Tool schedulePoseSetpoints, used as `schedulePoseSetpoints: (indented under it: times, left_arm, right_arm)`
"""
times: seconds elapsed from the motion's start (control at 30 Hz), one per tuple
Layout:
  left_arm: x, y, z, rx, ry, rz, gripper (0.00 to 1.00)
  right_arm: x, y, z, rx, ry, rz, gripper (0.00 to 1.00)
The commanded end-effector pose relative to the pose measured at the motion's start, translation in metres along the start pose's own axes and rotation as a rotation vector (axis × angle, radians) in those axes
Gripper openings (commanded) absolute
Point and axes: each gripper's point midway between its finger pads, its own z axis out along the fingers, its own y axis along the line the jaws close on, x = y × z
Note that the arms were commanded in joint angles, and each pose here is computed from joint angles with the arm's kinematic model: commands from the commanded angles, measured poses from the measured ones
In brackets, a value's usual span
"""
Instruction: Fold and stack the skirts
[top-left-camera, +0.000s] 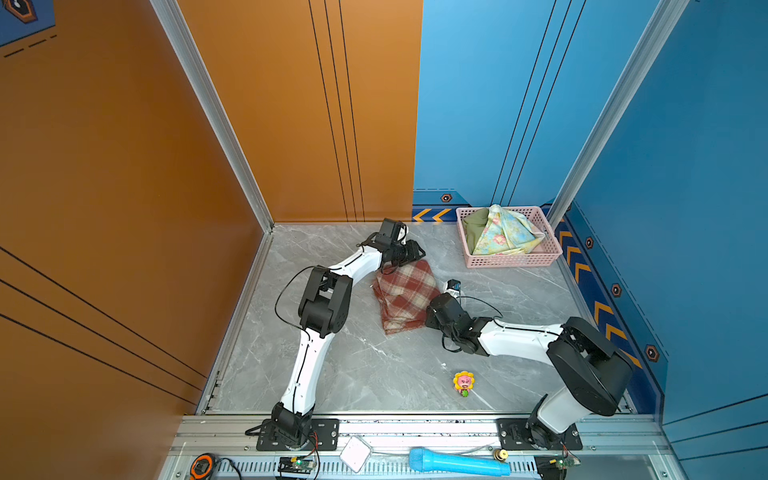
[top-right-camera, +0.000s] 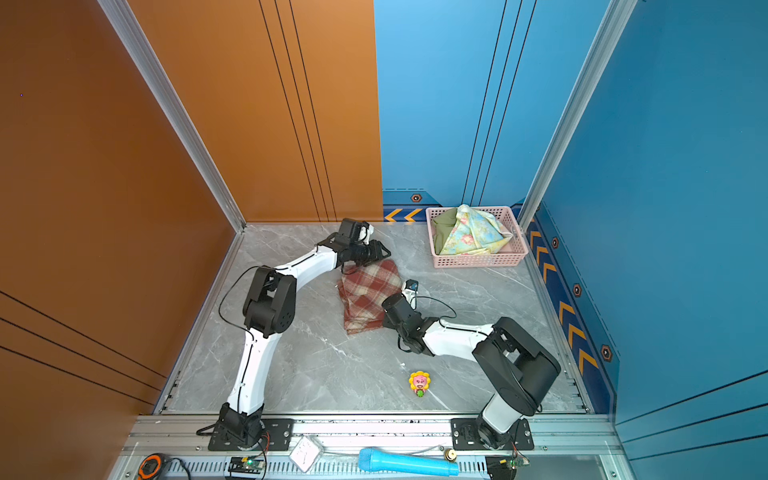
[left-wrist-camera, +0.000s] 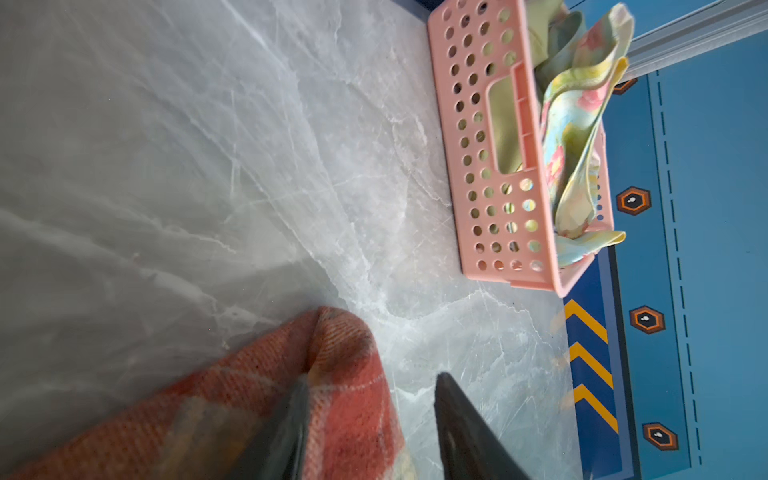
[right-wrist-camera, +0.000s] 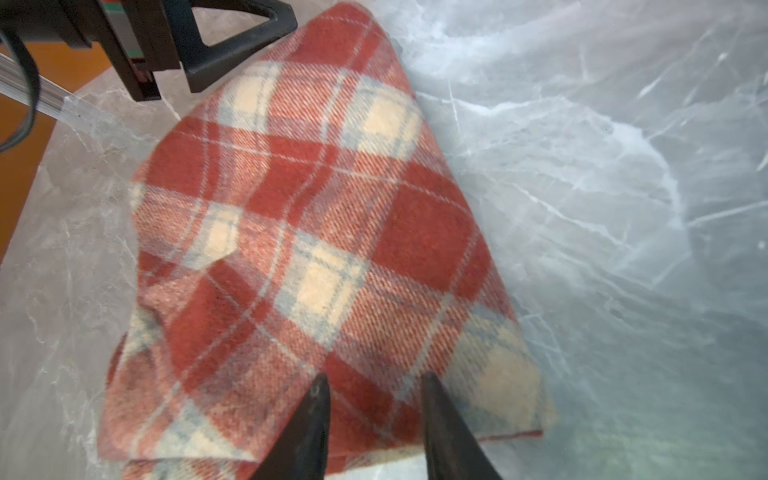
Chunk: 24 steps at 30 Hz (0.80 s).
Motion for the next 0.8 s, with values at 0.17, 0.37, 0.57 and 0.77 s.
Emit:
schedulePoseSetpoints:
  times: [0.17, 0.37, 0.57, 0.77]
  left_arm:
    - [-0.014, 0.009, -0.115, -0.143, -0.089, -0.018, 0.7]
    - [0.03, 0.06, -0.16, -0.222, -0.102, -0.149, 0.76]
    - [0.083, 0.084, -0.172, -0.247, -0.073, -0.198, 0.84]
    - [0.123, 0.088, -0.151, -0.209, -0.022, -0.203, 0.85]
  right_arm:
    - [-0.043, 0.018, -0.018, -0.004, 0.001, -0.124, 0.5]
    - [-0.048, 0.006, -0.007, -0.003, 0.064, -0.121, 0.61]
    - [-0.047, -0.004, 0.002, -0.003, 0.11, -0.109, 0.67]
    - [-0.037, -0.008, 0.016, -0.007, 0.159, -0.114, 0.75]
